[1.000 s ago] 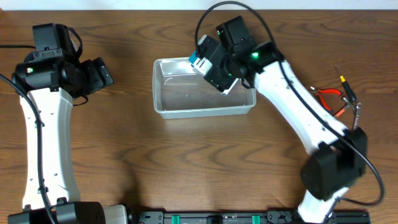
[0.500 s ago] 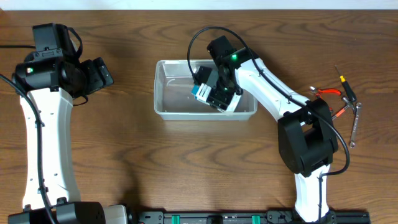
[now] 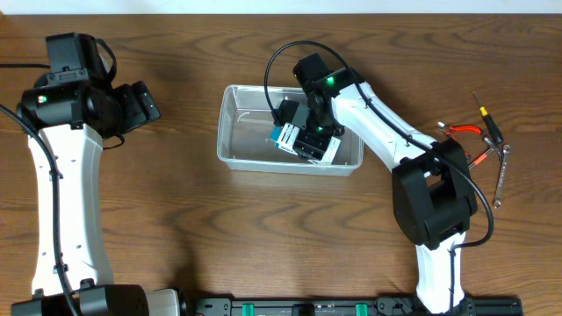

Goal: Pack container

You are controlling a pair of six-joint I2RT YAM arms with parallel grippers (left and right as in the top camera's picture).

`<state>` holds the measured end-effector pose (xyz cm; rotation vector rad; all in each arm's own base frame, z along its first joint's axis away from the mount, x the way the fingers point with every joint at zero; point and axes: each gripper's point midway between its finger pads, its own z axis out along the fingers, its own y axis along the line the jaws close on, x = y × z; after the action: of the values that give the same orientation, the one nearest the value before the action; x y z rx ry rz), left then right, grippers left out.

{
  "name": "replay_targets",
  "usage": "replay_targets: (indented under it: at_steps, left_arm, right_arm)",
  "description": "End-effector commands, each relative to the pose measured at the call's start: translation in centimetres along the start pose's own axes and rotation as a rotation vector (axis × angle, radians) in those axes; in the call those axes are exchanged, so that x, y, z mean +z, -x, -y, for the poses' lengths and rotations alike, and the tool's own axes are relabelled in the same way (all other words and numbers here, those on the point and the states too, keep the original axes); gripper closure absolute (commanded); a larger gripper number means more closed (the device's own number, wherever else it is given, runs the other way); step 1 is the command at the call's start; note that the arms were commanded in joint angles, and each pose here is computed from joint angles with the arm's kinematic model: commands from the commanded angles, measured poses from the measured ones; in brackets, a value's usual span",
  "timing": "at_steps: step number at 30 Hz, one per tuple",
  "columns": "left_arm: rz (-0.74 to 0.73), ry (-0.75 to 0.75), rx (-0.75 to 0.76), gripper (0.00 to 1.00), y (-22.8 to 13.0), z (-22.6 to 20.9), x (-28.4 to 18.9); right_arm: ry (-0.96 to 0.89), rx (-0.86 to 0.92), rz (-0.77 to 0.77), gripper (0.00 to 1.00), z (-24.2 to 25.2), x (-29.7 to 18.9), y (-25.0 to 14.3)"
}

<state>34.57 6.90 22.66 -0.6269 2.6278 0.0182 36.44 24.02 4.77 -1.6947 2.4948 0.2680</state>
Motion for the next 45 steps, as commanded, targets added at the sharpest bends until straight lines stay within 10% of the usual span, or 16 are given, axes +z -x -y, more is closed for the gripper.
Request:
replay_targets:
  at_steps: [1,15,19,21,27,38,43,45]
  left_arm:
    - [-0.005,0.006,-0.007,0.03,-0.1,0.0,0.1]
    - [-0.005,0.006,-0.006,0.03,-0.1,0.0,0.1]
    - [-0.006,0.006,-0.006,0.03,-0.1,0.0,0.1]
    - [-0.006,0.006,-0.006,0.03,-0.1,0.0,0.1]
    - [-0.006,0.005,0.004,0.03,-0.2,0.0,0.1]
    - [0.013,-0.101,0.455,0.04,-2.5,7.9,-0.5]
    - [0.01,-0.162,0.645,0.04,-5.0,12.3,-0.8]
    - [-0.011,-0.17,0.698,0.04,-6.0,13.1,-0.4]
  right_arm:
    - [0.044,-0.086,0.017,0.61,-1.3,-0.6,0.4]
    - [0.127,-0.155,-0.027,0.54,-2.2,-1.0,-1.8]
    - [0.108,-0.121,-0.011,0.37,-1.6,-1.0,-1.5]
    - [0.107,-0.121,-0.012,0.02,-1.5,-1.0,-1.5]
    - [0.078,-0.098,0.006,0.01,-0.6,-1.1,-1.2]
    - [-0.309,0.236,0.107,0.36,6.5,-10.0,2.2]
    - [-0.577,0.533,0.254,0.99,10.5,-19.7,1.1]
    - [-0.618,0.626,0.317,0.99,11.3,-22.5,0.0]
